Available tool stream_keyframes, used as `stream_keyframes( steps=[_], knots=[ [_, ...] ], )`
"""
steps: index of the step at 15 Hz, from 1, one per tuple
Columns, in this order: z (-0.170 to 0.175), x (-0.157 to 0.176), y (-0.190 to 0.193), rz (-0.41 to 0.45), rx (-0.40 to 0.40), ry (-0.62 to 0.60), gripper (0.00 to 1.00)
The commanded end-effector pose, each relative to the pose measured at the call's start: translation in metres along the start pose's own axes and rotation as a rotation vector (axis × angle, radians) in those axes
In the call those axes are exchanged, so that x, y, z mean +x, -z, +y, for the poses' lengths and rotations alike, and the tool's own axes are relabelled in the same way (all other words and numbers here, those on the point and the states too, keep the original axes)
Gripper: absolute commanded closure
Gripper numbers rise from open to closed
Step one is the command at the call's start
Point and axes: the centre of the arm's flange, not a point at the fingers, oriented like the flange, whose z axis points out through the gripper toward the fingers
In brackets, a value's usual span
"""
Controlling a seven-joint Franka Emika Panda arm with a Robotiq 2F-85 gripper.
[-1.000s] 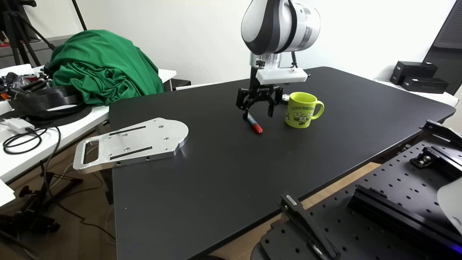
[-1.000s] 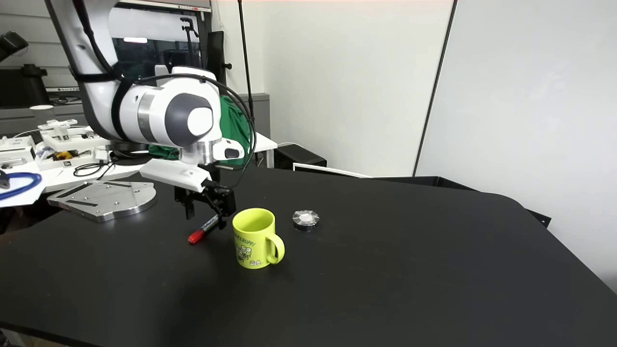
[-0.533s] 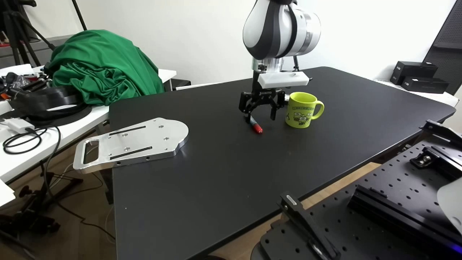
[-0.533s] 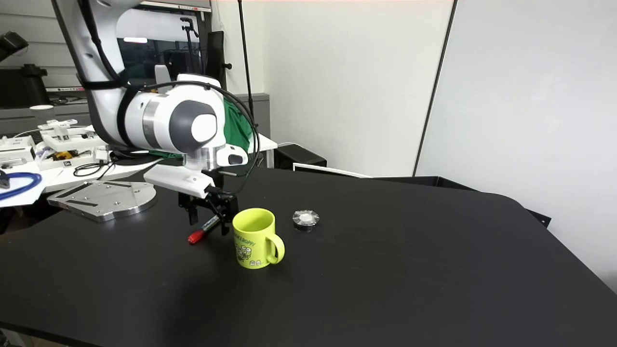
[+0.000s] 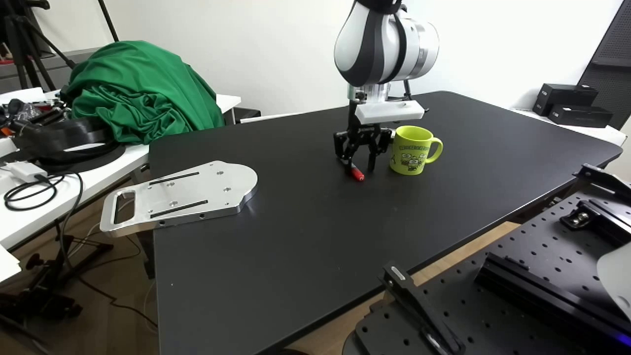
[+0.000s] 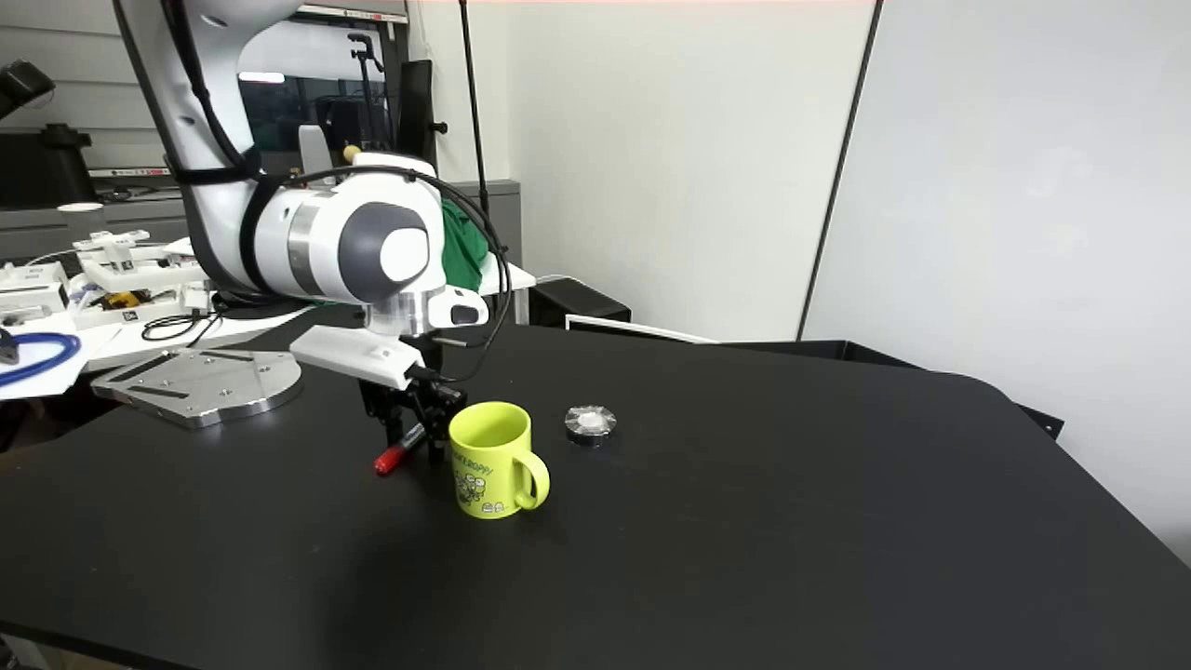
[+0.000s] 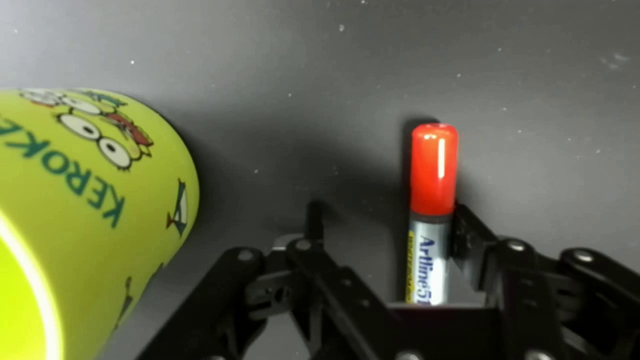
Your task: Place the marker inside the yellow mug
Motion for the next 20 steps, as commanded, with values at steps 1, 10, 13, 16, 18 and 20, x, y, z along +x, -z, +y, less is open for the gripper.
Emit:
stream_keyframes(
  steps=[1,10,13,16,18,20],
  knots=[
    [0.001,0.011,0.000,-0.015,-0.059,-0.043,0.66],
    [0.010,0.022,0.016,-0.026,-0.009,-0.128,0.95],
    [0.007,0.035,0.040,-0.055,0.035,-0.156,0.95],
    [0.003,0.048,0.075,-0.130,0.100,-0.196,0.95],
    [0.006,0.056,0.107,-0.147,0.131,-0.222,0.95],
    [0.017,0.063,0.140,-0.163,0.182,-0.256,0.95]
  ],
)
